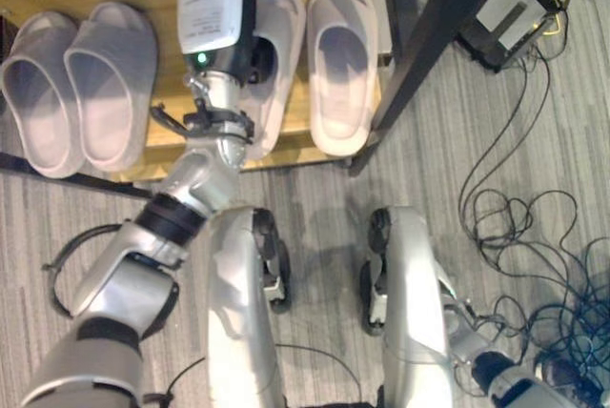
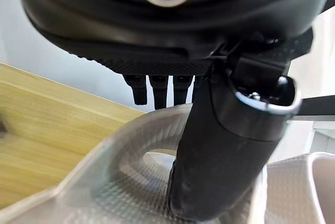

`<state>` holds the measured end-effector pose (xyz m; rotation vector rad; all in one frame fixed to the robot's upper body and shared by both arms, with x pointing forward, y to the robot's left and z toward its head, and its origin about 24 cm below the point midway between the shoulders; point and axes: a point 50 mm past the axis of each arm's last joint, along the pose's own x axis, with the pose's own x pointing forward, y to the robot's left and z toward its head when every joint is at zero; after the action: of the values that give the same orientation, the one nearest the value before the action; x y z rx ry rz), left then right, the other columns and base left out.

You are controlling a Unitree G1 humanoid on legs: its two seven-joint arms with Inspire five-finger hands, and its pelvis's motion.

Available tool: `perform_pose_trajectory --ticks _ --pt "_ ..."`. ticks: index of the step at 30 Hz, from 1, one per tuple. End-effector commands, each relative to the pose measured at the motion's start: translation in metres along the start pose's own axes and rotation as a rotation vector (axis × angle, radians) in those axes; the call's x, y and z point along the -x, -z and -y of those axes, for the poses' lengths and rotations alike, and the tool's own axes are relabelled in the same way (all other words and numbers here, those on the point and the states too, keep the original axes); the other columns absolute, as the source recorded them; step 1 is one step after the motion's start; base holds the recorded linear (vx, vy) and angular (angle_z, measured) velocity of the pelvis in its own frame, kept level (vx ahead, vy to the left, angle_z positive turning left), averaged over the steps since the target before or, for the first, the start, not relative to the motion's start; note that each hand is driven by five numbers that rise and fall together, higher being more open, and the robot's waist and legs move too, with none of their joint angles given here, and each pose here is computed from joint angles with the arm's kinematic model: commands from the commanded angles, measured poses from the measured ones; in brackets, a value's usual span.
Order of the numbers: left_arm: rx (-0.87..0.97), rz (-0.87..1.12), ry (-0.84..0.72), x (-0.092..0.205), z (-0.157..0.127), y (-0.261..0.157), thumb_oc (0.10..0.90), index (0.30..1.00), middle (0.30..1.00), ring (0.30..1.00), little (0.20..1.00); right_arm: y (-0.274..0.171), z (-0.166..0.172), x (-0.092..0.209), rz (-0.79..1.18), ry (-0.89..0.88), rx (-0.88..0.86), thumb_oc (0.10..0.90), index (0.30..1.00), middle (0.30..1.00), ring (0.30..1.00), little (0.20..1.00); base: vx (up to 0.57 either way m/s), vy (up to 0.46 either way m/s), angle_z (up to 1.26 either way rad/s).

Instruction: Arrange the slippers neatly on the shoe rack.

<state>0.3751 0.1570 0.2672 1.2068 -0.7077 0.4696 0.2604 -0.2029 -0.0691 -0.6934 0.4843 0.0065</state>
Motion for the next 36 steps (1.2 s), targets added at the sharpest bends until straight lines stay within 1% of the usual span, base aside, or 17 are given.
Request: perform_pose_trajectory --ticks 1,5,8,21,23,24,31,36 --pt "0.018 0.082 -0.249 -0.022 -0.057 -0.005 0.800 0.900 0.900 0.900 0.900 -0.005 0.009 -0.002 0.035 0.060 0.028 0.800 0.900 0.900 0.900 0.900 0.00 0.000 0.00" --pt "0.021 0.093 -0.278 -0.021 -0.063 -0.004 0.800 0.900 0.900 0.900 0.900 -0.003 0.011 -0.001 0.035 0.064 0.072 0.800 0.900 0.900 0.900 0.900 0.00 0.000 0.00" --pt "0.041 0.092 -0.296 -0.014 -0.065 -0.001 0.800 0.900 0.900 0.900 0.900 0.002 0.009 0.001 0.025 0.060 0.111 0.800 0.900 0.900 0.900 0.900 0.00 0.000 0.00" --pt "0.080 0.105 -0.336 -0.003 -0.071 0.000 0.800 0.900 0.900 0.900 0.900 0.010 0.008 0.003 0.002 0.058 0.153 0.800 0.900 0.900 0.900 0.900 0.00 0.000 0.00" --pt "0.116 0.121 -0.352 -0.001 -0.072 -0.003 0.800 0.900 0.900 0.900 0.900 0.010 0.007 0.003 0.003 0.056 0.154 0.800 0.900 0.900 0.900 0.900 0.00 0.000 0.00" --pt "0.238 0.145 -0.401 0.006 -0.076 -0.011 0.800 0.900 0.900 0.900 0.900 0.009 0.002 0.004 0.005 0.043 0.155 0.800 0.900 0.900 0.900 0.900 0.00 0.000 0.00" --pt "0.343 0.162 -0.430 0.026 -0.084 -0.010 0.800 0.900 0.900 0.900 0.900 0.012 -0.001 0.006 -0.010 0.044 0.129 0.800 0.900 0.900 0.900 0.900 0.00 0.000 0.00" --pt "0.350 0.161 -0.457 0.037 -0.090 -0.004 0.800 0.900 0.900 0.900 0.900 0.014 0.000 0.006 -0.022 0.048 0.113 0.800 0.900 0.900 0.900 0.900 0.00 0.000 0.00"
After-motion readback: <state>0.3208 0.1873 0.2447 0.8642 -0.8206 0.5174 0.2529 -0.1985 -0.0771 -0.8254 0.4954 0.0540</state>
